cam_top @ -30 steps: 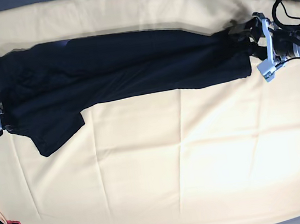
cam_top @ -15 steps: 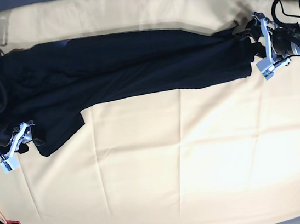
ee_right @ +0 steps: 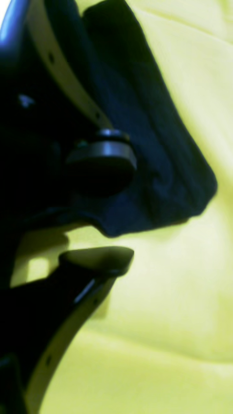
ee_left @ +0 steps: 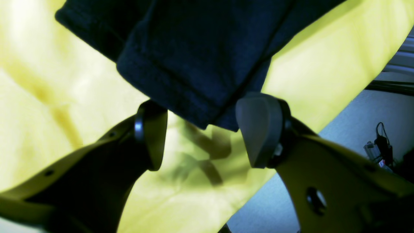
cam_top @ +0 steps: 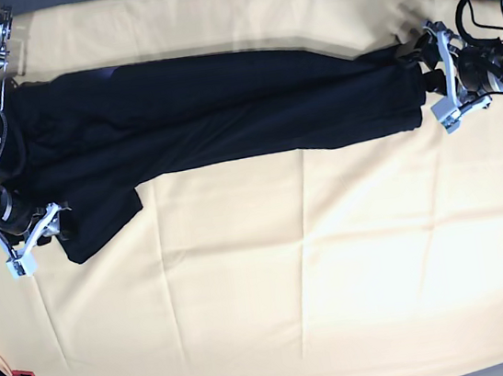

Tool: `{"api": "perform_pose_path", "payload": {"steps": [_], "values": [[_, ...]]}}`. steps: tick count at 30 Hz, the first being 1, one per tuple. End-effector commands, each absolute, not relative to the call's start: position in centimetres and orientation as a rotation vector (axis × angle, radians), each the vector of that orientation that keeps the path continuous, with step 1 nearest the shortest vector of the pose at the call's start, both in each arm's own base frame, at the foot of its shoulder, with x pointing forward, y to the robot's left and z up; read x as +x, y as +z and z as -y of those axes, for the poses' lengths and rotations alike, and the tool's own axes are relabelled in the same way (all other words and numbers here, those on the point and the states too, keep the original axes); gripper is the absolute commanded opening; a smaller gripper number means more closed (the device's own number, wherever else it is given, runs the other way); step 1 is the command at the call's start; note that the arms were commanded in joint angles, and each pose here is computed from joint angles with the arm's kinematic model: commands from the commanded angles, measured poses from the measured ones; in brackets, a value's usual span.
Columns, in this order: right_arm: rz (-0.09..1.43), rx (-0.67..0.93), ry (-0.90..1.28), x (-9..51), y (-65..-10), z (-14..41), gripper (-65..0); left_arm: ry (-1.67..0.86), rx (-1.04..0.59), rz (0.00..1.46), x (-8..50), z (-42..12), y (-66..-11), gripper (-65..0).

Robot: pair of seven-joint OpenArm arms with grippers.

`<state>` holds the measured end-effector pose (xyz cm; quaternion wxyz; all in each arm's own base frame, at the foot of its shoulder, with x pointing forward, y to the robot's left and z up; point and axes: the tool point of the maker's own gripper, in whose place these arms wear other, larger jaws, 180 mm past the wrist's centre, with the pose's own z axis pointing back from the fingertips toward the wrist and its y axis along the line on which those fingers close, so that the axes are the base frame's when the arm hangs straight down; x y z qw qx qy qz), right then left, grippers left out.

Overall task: Fold the T-shirt properly
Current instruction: 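Lay the folded hem down and open both grippers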

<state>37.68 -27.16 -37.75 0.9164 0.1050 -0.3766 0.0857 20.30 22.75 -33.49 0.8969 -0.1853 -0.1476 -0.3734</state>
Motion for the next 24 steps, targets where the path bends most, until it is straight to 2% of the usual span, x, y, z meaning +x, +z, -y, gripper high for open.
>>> {"api": "perform_pose_path", "payload": {"steps": [1,5,6,11,18,24], "values": [[0.814,0.211,0.171,38.6,-36.4,27.7,-37.2,-0.783,-0.364,0.326,20.9,-23.2,-32.7,-25.8],[0.867,0.229,0.189,39.4,-35.5,27.4,-61.6,-0.780,-0.370,0.347,21.2,-23.0,-32.5,-25.8],[0.882,0.257,0.208,39.5,-34.9,26.9,-65.0,-0.780,-0.371,0.348,21.2,-23.0,-32.5,-25.8],[0.918,0.424,0.217,39.9,-32.5,24.5,-65.0,-0.781,-0.365,0.344,21.2,-23.1,-32.6,-25.8],[0.906,0.563,0.227,38.8,-29.4,22.9,-65.0,-0.781,-0.356,0.353,21.4,-23.2,-32.5,-25.8],[0.832,0.754,0.320,34.6,-26.7,21.0,-65.0,-0.781,-0.357,0.355,21.4,-23.2,-32.5,-25.8]]}}
